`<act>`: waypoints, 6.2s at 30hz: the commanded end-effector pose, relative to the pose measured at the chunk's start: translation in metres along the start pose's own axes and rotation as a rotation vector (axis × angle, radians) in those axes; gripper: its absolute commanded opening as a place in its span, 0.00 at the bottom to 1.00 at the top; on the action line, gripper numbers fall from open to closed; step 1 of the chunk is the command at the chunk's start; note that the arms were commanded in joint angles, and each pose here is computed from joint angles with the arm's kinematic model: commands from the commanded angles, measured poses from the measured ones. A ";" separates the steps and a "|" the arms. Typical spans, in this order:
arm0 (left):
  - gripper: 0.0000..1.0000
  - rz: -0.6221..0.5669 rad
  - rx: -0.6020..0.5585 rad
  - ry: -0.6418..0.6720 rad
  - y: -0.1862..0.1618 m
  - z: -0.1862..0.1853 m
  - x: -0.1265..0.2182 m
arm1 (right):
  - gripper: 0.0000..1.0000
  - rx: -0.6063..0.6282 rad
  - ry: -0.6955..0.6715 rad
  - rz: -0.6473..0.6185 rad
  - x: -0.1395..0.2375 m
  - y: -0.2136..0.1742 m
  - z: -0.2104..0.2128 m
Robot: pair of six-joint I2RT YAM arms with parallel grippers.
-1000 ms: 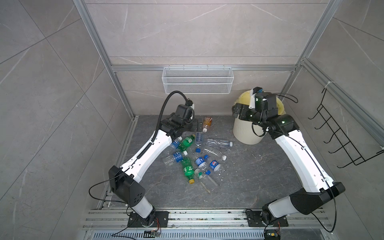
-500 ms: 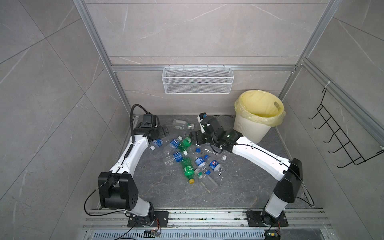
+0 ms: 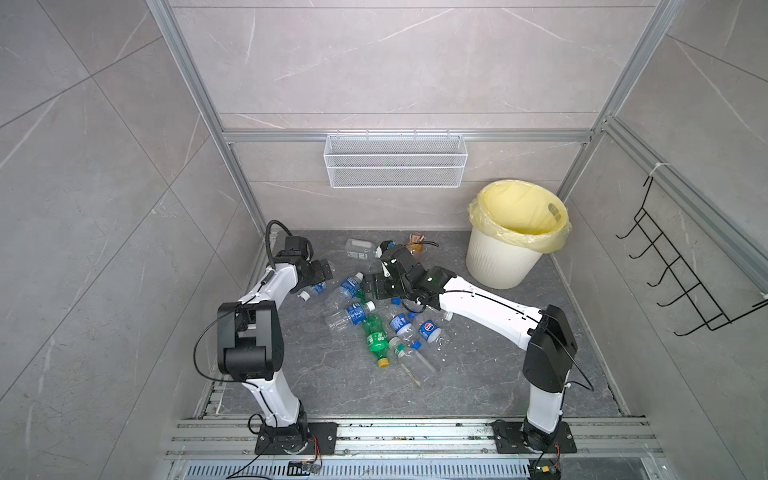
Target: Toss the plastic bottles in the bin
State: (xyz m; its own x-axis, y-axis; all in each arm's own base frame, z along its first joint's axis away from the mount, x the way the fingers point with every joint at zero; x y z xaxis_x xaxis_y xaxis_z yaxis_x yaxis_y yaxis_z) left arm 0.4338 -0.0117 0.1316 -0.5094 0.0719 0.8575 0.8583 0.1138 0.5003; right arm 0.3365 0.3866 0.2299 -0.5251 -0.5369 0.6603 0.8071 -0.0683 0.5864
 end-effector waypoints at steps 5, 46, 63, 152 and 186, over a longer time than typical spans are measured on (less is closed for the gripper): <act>1.00 0.014 -0.058 0.003 0.008 0.002 -0.014 | 1.00 -0.032 0.027 0.045 -0.019 -0.010 0.003; 0.55 0.146 -0.058 -0.017 -0.003 -0.002 -0.050 | 1.00 -0.133 -0.016 0.119 -0.029 -0.022 -0.047; 0.54 -0.209 -0.113 -0.541 0.037 -0.119 0.070 | 1.00 -0.182 0.008 -0.040 0.045 0.062 -0.060; 1.00 -0.541 -0.738 -0.876 -0.026 -0.397 0.231 | 0.40 -0.050 -0.418 -0.864 0.297 0.192 -0.136; 1.00 -0.694 -0.838 -0.903 -0.008 -0.458 0.272 | 0.93 -0.258 -0.643 -0.760 0.300 0.250 -0.270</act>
State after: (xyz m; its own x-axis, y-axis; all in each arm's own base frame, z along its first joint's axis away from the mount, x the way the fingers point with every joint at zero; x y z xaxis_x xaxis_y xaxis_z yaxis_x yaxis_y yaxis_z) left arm 0.3175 -0.4512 0.4027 -0.4135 0.8805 0.2318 0.0816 -0.2177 0.9726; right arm 0.4777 -0.0223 0.4036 -0.8564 0.3049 0.4168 0.2894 -0.3850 0.8764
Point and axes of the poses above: each gripper's point midway between its finger pads, its own x axis back along the fingers, its own z axis along the line the jaws close on, y = z × x, the point moved 4 cm from there along x, back along the fingers, and after that the axes turned 11 degrees about -x, right-handed, at the moved point
